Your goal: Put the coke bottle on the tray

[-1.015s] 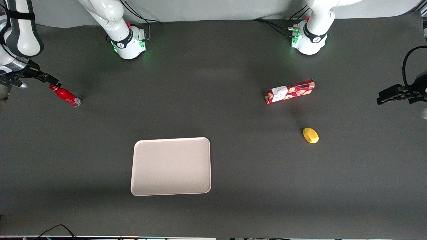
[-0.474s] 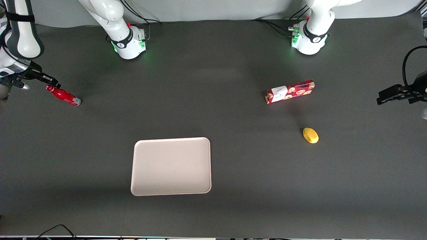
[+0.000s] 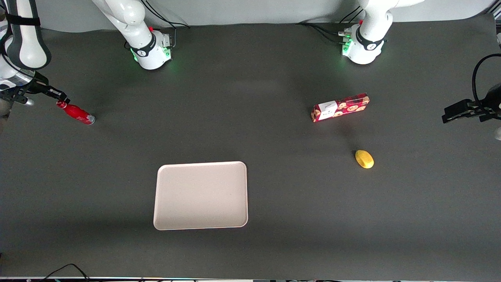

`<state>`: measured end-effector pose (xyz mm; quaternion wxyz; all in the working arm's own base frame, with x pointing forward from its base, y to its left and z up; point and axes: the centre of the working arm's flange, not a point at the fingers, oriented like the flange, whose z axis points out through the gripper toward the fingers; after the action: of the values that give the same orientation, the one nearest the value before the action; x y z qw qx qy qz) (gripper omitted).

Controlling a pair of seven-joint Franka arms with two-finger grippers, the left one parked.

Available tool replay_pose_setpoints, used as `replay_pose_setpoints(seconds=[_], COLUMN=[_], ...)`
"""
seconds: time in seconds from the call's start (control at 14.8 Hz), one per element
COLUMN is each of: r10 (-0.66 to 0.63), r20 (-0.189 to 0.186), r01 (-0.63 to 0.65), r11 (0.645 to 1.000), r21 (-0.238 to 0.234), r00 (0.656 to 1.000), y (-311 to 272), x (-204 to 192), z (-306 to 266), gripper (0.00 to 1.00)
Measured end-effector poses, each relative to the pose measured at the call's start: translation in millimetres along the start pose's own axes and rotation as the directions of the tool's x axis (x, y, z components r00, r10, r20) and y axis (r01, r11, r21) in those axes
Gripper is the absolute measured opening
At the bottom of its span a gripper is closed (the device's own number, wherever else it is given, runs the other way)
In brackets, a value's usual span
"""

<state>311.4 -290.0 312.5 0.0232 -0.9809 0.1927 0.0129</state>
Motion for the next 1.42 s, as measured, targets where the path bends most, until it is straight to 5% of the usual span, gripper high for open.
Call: replay_pose_setpoints(seconds=[0.34, 0.61, 1.02, 1.42], r10=[0.005, -0.025, -0.105, -0.127], r20=[0.062, 0.076, 0.048, 0.066], r01=[-0.008, 0.022, 0.104, 0.13], r11=[0.999, 0.999, 0.994, 0.99], r21=[0.037, 0.046, 0.008, -0.051], r00=[0.998, 0.997, 0.993, 0.99], y=[1, -11, -57, -80], x=[8, 19, 1, -37], z=[-20, -71, -208, -336], gripper=[0.62, 1.0, 1.0, 1.0])
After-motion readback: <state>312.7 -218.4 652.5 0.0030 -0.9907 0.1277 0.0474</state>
